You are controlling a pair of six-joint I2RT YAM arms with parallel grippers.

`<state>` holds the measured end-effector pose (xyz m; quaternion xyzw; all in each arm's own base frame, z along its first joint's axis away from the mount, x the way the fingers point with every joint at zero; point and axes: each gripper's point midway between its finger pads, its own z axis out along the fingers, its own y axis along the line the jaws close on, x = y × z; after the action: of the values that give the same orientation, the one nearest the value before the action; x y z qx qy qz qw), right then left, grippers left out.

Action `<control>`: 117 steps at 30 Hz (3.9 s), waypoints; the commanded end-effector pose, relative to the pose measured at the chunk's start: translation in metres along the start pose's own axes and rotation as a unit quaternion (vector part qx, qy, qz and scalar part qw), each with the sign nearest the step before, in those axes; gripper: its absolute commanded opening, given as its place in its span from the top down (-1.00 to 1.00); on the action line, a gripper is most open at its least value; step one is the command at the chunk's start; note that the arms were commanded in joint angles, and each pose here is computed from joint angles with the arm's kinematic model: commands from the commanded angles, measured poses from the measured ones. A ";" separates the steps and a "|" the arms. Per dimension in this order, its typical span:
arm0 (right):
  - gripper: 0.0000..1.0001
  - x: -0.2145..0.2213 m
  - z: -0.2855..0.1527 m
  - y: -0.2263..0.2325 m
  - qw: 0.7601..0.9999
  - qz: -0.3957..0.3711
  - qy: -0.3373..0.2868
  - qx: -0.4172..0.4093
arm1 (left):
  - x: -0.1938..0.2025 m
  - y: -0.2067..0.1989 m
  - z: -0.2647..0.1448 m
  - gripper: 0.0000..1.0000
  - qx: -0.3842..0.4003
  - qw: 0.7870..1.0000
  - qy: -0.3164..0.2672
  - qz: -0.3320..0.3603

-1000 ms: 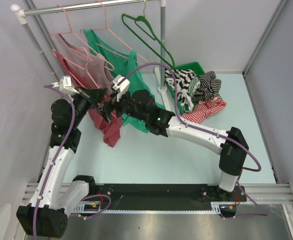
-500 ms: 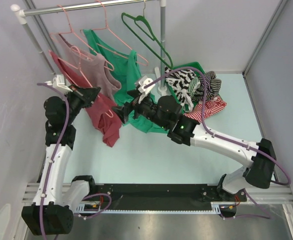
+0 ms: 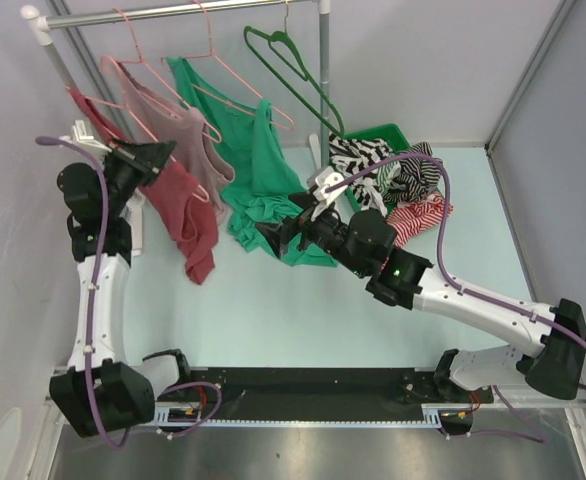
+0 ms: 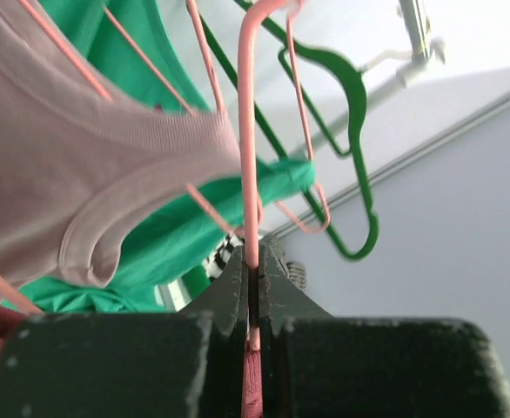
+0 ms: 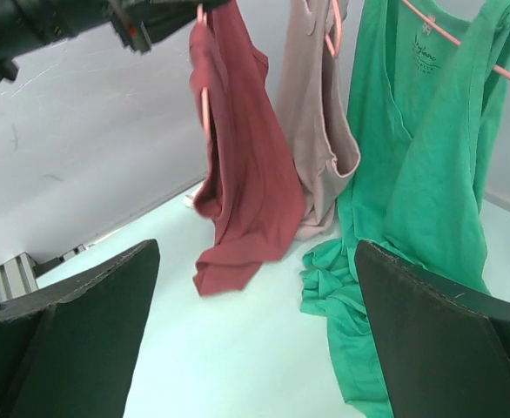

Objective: Place the tank top on the hanger

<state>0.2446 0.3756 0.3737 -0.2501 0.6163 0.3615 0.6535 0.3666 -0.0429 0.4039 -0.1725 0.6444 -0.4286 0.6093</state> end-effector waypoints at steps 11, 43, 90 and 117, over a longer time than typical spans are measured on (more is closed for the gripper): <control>-0.99 -0.019 -0.016 -0.004 0.999 0.020 -0.028 0.012 | -0.072 -0.049 0.021 1.00 0.062 0.996 -0.065 0.021; -1.00 0.000 -0.020 -0.004 0.999 0.034 0.003 0.018 | -0.027 -0.060 0.046 1.00 0.088 0.996 -0.021 0.008; -0.99 0.020 -0.019 -0.006 0.999 0.033 0.026 0.022 | -0.089 0.028 0.118 1.00 -0.059 0.992 -0.098 -0.052; -0.99 0.011 -0.034 -0.014 0.999 0.028 0.024 0.038 | -0.079 0.017 0.070 -0.99 -0.061 0.992 -0.108 -0.029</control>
<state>0.2359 0.3557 0.3376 -0.2373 0.6649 0.3485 0.6166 0.4680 -0.0080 0.4480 -0.2663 0.5993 -0.4026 0.6386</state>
